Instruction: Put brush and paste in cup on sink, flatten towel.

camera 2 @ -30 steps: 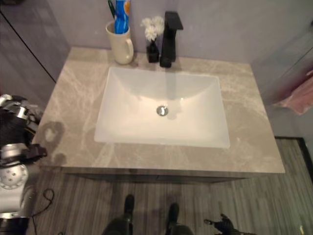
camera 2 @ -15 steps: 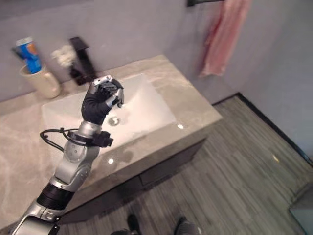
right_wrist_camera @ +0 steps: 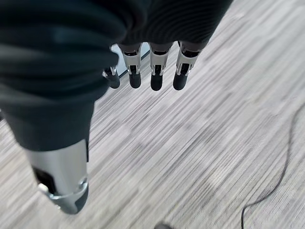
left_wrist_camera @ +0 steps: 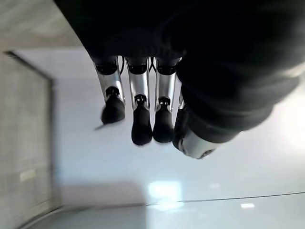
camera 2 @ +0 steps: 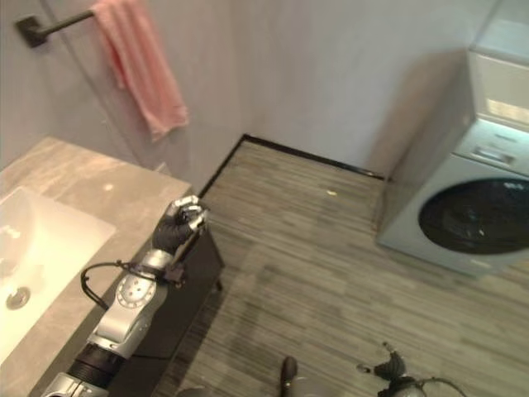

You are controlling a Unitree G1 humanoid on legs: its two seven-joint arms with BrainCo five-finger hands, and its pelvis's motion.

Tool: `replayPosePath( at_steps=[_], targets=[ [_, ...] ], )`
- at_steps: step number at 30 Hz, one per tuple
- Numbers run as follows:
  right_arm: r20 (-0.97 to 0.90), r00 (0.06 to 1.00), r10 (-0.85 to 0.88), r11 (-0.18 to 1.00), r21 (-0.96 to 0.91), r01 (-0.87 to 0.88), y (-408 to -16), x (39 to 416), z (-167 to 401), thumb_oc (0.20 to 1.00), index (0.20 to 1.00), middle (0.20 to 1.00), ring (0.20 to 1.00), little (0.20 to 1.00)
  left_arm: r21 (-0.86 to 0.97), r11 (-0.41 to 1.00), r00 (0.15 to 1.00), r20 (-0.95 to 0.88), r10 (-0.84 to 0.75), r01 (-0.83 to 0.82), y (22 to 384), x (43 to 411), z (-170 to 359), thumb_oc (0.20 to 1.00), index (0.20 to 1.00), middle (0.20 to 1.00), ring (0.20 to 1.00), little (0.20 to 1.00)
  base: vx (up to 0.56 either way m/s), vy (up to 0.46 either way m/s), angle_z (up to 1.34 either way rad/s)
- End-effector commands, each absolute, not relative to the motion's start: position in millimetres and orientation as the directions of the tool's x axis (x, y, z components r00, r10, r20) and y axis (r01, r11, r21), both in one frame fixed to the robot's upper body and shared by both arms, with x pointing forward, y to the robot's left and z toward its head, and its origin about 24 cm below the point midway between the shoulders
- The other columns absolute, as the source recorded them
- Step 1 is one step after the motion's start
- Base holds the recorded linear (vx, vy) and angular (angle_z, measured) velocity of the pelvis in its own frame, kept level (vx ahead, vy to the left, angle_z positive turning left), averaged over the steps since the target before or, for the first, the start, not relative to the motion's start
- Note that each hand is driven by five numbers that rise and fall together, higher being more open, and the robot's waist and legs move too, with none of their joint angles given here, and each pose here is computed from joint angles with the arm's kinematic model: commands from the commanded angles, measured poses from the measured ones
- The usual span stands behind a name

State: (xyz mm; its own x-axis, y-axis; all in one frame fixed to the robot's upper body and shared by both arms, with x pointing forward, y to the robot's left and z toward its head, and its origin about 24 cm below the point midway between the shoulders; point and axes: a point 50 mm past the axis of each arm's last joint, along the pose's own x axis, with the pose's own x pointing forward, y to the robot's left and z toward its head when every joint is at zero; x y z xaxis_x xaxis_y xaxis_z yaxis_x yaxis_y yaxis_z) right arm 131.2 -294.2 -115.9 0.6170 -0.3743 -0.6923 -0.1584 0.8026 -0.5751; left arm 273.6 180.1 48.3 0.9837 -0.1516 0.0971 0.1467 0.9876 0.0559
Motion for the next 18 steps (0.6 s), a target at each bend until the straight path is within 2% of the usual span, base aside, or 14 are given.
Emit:
replayPosePath(
  at_steps=[1, 6, 9, 11, 14, 18],
  targets=[
    [-0.647, 0.669, -0.365, 0.79, -0.596, -0.146, -300, 147, -106, 1.0, 1.0, 1.0, 1.0, 1.0, 0.013, 0.998, 0.997, 0.04, -0.061, 0.06, 200, 264, 32, 1.0, 1.0, 1.0, 1.0, 1.0, 0.08, 0.01, -0.8],
    [-0.614, 0.694, -0.375, 0.828, -0.559, -0.047, -295, 155, -102, 1.0, 1.0, 1.0, 1.0, 1.0, 0.053, 0.998, 0.982, -0.183, 0.049, -0.04, 213, 243, -19, 1.0, 1.0, 1.0, 1.0, 1.0, 0.09, 0.046, -0.83],
    [-0.621, 0.682, -0.387, 0.847, -0.532, -0.003, -294, 150, -105, 1.0, 1.0, 1.0, 1.0, 1.0, 0.066, 0.997, 0.962, -0.267, 0.058, -0.042, 212, 233, -37, 1.0, 1.0, 1.0, 1.0, 1.0, 0.1, 0.04, 0.0],
    [-0.639, 0.67, -0.378, 0.876, -0.482, 0.034, -285, 146, -111, 1.0, 1.0, 1.0, 1.0, 1.0, 0.157, 0.987, 0.935, -0.344, 0.088, -0.035, 213, 225, -54, 1.0, 1.0, 1.0, 1.0, 1.0, 0.08, 0.056, 0.09],
    [-0.655, 0.657, -0.372, 0.885, -0.465, 0.038, -280, 142, -115, 1.0, 1.0, 1.0, 1.0, 1.0, 0.197, 0.98, 0.914, -0.397, 0.084, -0.004, 212, 218, -65, 1.0, 1.0, 1.0, 1.0, 1.0, 0.07, 0.046, 0.1],
    [-0.65, 0.688, -0.323, 0.924, -0.374, 0.08, -269, 159, -113, 1.0, 1.0, 1.0, 1.0, 1.0, 0.255, 0.965, 0.808, -0.557, 0.192, -0.053, 229, 193, -98, 1.0, 1.0, 1.0, 1.0, 1.0, -0.04, 0.006, -0.02]
  ],
)
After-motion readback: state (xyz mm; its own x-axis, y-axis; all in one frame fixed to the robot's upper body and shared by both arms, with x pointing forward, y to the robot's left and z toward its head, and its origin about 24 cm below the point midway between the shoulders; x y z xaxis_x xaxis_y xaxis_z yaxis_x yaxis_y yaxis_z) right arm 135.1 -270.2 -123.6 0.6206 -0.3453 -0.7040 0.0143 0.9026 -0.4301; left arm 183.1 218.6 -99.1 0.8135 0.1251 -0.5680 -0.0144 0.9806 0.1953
